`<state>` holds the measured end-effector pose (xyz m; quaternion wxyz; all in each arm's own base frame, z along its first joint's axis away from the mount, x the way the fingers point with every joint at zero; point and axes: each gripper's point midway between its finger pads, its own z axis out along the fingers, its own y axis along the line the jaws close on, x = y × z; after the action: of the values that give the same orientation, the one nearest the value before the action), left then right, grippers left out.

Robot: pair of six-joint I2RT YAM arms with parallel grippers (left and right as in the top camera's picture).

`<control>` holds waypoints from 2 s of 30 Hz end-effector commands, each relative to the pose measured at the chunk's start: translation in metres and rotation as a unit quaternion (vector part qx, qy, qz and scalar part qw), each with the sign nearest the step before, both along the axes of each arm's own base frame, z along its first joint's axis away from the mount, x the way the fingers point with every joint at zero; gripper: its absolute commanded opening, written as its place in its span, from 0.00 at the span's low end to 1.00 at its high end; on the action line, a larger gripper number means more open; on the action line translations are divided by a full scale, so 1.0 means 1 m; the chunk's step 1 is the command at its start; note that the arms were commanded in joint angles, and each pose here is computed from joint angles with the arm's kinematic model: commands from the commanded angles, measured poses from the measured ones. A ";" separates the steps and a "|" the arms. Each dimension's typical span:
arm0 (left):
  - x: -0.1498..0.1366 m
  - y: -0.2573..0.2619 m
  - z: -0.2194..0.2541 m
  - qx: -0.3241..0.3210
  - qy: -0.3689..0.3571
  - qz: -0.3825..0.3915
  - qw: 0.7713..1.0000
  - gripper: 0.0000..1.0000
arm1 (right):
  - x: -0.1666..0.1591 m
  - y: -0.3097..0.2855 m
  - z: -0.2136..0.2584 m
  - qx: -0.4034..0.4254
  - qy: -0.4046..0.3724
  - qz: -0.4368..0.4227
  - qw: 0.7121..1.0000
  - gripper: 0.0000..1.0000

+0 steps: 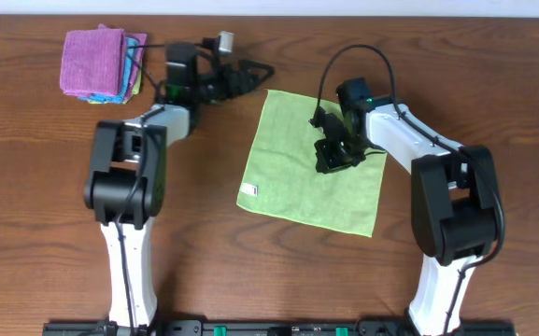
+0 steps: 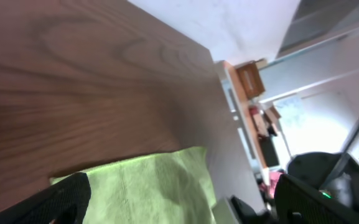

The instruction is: Fold the cloth

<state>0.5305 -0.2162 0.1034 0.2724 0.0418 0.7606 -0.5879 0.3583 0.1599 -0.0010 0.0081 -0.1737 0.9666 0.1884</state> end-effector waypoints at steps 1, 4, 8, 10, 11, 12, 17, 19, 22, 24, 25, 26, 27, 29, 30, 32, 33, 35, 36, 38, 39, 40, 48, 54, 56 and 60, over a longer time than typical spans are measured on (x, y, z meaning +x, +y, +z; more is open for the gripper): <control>-0.006 -0.001 0.026 -0.021 -0.041 -0.062 0.997 0.96 | 0.030 -0.006 0.027 -0.005 -0.055 -0.003 0.998 0.01; -0.008 -0.007 0.042 -0.026 -0.058 -0.079 0.995 0.96 | 0.047 -0.006 0.063 0.010 -0.102 -0.012 0.995 0.01; -0.013 -0.021 0.051 -0.026 -0.075 -0.096 0.992 0.96 | 0.058 -0.009 0.113 0.024 -0.162 -0.020 0.986 0.01; -0.017 -0.029 0.047 -0.021 -0.079 -0.103 0.991 0.96 | 0.057 -0.013 0.135 0.033 -0.184 -0.025 0.982 0.01; -0.017 -0.031 0.045 -0.015 -0.082 -0.101 0.991 0.96 | 0.055 -0.013 0.144 0.041 -0.189 -0.025 0.981 0.03; -0.014 -0.033 0.041 -0.008 -0.077 -0.089 0.993 0.96 | 0.053 -0.015 0.152 0.045 -0.194 -0.028 0.980 0.17; 0.004 -0.045 0.024 0.041 -0.087 -0.026 0.995 0.96 | 0.045 -0.023 0.170 0.040 -0.205 -0.029 0.977 0.52; 0.008 -0.055 0.022 0.066 -0.115 -0.010 0.991 0.96 | 0.041 -0.023 0.168 0.039 -0.198 -0.028 0.979 0.52; 0.019 -0.065 0.025 0.107 -0.159 0.014 0.981 0.96 | 0.036 -0.024 0.166 0.036 -0.186 -0.029 0.981 0.52; 0.025 -0.067 0.029 0.137 -0.169 0.014 0.976 0.96 | 0.035 -0.025 0.165 0.035 -0.183 -0.029 0.982 0.49; 0.027 -0.068 0.029 0.160 -0.169 0.012 0.973 0.96 | 0.035 -0.027 0.165 0.034 -0.182 -0.032 0.982 0.47; 0.028 -0.068 0.029 0.185 -0.169 0.009 0.968 0.96 | 0.035 -0.030 0.165 0.033 -0.179 -0.035 0.983 0.45; 0.028 -0.067 0.028 0.215 -0.167 0.007 0.962 0.96 | 0.034 -0.033 0.165 0.032 -0.177 -0.039 0.983 0.42; 0.025 -0.057 0.025 0.310 -0.159 0.008 0.937 0.96 | 0.034 -0.046 0.164 0.028 -0.171 -0.054 0.983 0.35; 0.023 -0.049 0.025 0.358 -0.151 0.013 0.921 0.96 | 0.034 -0.054 0.164 0.026 -0.167 -0.063 0.984 0.31; 0.014 -0.031 0.028 0.437 -0.130 0.027 0.890 0.96 | 0.034 -0.070 0.164 0.024 -0.161 -0.084 0.983 0.29; 0.008 -0.024 0.031 0.461 -0.118 0.033 0.879 0.96 | 0.035 -0.078 0.164 0.024 -0.158 -0.094 0.983 0.29; -0.013 -0.016 0.038 0.487 -0.091 0.023 0.869 0.96 | 0.034 -0.090 0.166 0.048 -0.151 -0.109 0.981 0.31; -0.028 -0.014 0.039 0.490 -0.071 0.005 0.869 0.96 | 0.033 -0.093 0.166 0.072 -0.148 -0.112 0.980 0.34; -0.056 -0.013 0.039 0.484 -0.033 -0.031 0.874 0.96 | 0.029 -0.102 0.160 0.091 -0.135 -0.126 0.979 0.37; -0.071 -0.014 0.038 0.477 -0.010 -0.054 0.877 0.96 | 0.024 -0.107 0.154 0.095 -0.125 -0.133 0.979 0.39; -0.083 -0.014 0.038 0.471 0.006 -0.071 0.879 0.96 | 0.019 -0.109 0.149 0.104 -0.114 -0.139 0.978 0.40; -0.165 0.014 0.036 0.500 0.089 -0.186 0.841 0.91 | -0.051 -0.097 0.114 0.138 -0.014 -0.123 0.983 0.49; -0.206 0.034 0.024 0.471 0.141 -0.208 0.845 0.92 | -0.100 -0.104 0.116 0.123 -0.033 -0.144 0.981 0.57; -0.210 0.045 0.028 0.468 0.139 -0.198 0.850 0.93 | -0.108 -0.106 0.114 0.123 -0.036 -0.162 0.978 0.58; -0.223 0.056 0.021 0.441 0.140 -0.186 0.867 0.98 | -0.126 -0.106 0.105 0.118 -0.032 -0.185 0.975 0.58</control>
<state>0.3210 -0.1626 0.1201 -0.0028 0.2140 0.9557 -0.2022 0.2424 0.0536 0.1104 0.1026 -0.0201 0.9519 0.2879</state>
